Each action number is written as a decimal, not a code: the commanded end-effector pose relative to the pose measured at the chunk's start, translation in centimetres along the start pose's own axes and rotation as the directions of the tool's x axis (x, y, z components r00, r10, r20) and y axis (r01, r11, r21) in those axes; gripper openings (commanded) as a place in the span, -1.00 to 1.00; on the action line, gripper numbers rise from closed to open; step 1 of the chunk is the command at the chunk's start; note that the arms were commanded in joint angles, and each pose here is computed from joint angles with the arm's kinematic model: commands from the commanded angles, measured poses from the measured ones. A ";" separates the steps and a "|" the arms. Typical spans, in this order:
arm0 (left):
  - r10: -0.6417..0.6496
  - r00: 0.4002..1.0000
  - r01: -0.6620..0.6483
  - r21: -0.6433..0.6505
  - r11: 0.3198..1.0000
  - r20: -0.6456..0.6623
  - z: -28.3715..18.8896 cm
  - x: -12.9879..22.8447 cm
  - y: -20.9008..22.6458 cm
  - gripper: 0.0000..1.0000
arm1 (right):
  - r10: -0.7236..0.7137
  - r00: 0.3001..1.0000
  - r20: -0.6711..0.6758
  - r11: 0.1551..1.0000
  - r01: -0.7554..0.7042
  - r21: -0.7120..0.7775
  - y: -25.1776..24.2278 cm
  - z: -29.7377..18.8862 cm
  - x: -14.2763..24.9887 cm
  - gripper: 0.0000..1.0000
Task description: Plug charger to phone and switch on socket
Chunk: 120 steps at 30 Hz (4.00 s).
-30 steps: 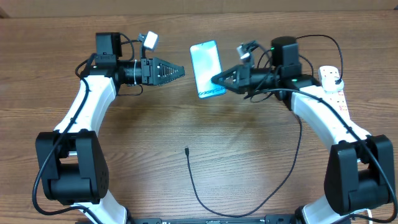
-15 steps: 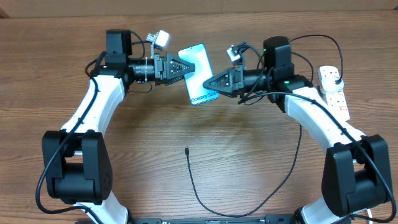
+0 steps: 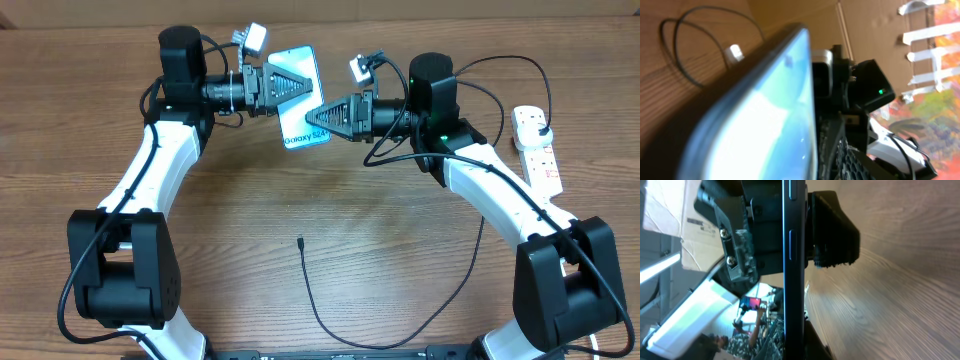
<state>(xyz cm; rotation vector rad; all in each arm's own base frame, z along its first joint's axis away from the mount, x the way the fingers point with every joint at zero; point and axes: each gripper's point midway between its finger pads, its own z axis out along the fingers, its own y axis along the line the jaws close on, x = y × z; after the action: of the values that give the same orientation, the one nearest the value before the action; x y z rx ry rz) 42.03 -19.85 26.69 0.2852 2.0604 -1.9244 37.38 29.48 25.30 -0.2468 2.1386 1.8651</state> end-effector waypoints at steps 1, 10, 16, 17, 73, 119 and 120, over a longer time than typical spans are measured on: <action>-0.062 0.998 0.062 0.032 0.998 -0.005 -0.3 -0.6 -2.5 0.08 | 0.015 0.999 0.050 1.000 -0.015 -0.006 1.1 -0.1 -1.2 -0.92; 0.013 1.000 -0.013 0.079 0.997 0.005 -0.4 -1.6 -5.8 0.04 | -0.003 0.996 0.090 1.000 0.003 0.008 1.0 -0.2 -2.0 -0.92; 0.012 1.000 -0.013 0.079 0.997 0.006 -0.5 -1.7 -5.8 -0.05 | -0.034 0.993 0.115 0.999 0.034 -0.002 1.5 -0.2 -2.6 -0.92; 0.012 1.000 -0.013 0.079 0.997 0.006 -0.5 -1.7 -5.8 -0.07 | -0.034 0.992 0.121 0.999 0.034 0.002 1.5 -0.3 -2.7 -0.92; 0.054 0.997 -0.051 0.062 0.997 -0.052 0.8 0.4 -3.1 -0.92 | -0.025 0.992 0.124 0.997 0.033 -0.067 2.9 -2.7 -3.9 0.57; -0.617 0.743 0.405 -0.560 0.723 -0.258 2.3 20.1 5.2 -0.91 | 0.268 0.827 0.493 0.294 -0.558 0.776 -20.1 -18.3 4.9 1.00; -0.616 0.742 0.400 -0.564 0.723 -0.263 2.4 20.2 5.2 -0.91 | 0.268 0.827 0.493 0.294 -0.558 0.776 -20.1 -18.3 4.9 1.00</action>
<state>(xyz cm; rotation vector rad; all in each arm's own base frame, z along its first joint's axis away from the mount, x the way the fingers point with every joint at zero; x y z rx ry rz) 25.53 -22.17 13.21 -0.1084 3.1705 -1.5710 36.85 9.09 6.84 0.8708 2.7931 0.5159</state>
